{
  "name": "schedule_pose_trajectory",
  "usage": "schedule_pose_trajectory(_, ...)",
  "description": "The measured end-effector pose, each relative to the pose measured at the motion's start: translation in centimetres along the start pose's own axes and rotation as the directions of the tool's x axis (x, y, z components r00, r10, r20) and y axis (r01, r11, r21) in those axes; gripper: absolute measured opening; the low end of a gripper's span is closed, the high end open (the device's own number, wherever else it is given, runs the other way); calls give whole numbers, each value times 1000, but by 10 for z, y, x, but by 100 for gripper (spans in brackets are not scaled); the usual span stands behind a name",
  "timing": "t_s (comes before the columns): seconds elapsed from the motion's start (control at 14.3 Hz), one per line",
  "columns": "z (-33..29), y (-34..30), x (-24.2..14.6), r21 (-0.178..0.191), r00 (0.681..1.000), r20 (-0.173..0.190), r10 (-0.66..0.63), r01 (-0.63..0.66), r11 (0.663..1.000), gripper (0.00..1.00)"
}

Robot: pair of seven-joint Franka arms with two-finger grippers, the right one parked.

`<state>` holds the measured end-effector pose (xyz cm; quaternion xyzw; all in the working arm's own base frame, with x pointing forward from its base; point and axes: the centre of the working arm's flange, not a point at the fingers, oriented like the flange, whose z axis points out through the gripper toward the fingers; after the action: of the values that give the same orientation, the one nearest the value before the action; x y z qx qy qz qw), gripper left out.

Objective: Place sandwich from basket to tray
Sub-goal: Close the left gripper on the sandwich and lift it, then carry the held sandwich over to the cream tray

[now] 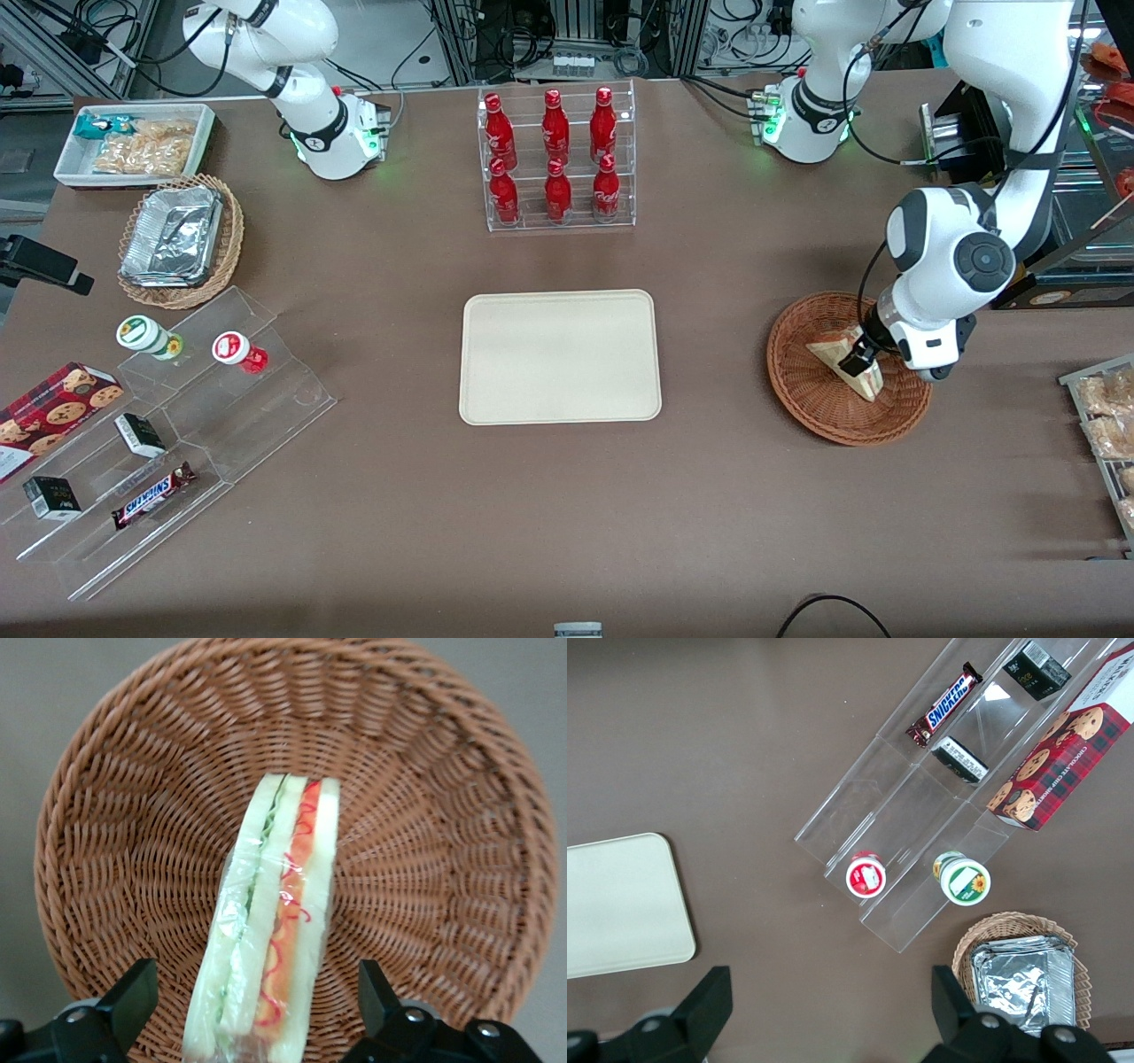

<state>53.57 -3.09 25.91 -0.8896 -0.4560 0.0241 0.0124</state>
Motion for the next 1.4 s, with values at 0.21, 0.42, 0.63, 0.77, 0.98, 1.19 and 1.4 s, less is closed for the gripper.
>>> schedule_pose_trajectory(0.21, 18, -1, -2, 29, 998, 17, -66, 65, 997, 81)
schedule_pose_trajectory(0.42, 16, 2, -3, 30, 998, 18, -67, 67, 997, 49)
schedule_pose_trajectory(0.63, -8, 13, 2, 63, 998, 36, -56, 54, 997, 25)
schedule_pose_trajectory(0.77, -42, 28, 3, 95, 998, 65, 24, -30, 995, 19)
schedule_pose_trajectory(0.98, -87, 62, -28, 94, 965, 104, 240, -250, 964, 15)
schedule_pose_trajectory(1.19, -95, 100, -82, 68, 846, 106, 522, -530, 846, 15)
schedule_pose_trajectory(1.4, -90, 143, -139, 31, 755, 113, 646, -653, 757, 15)
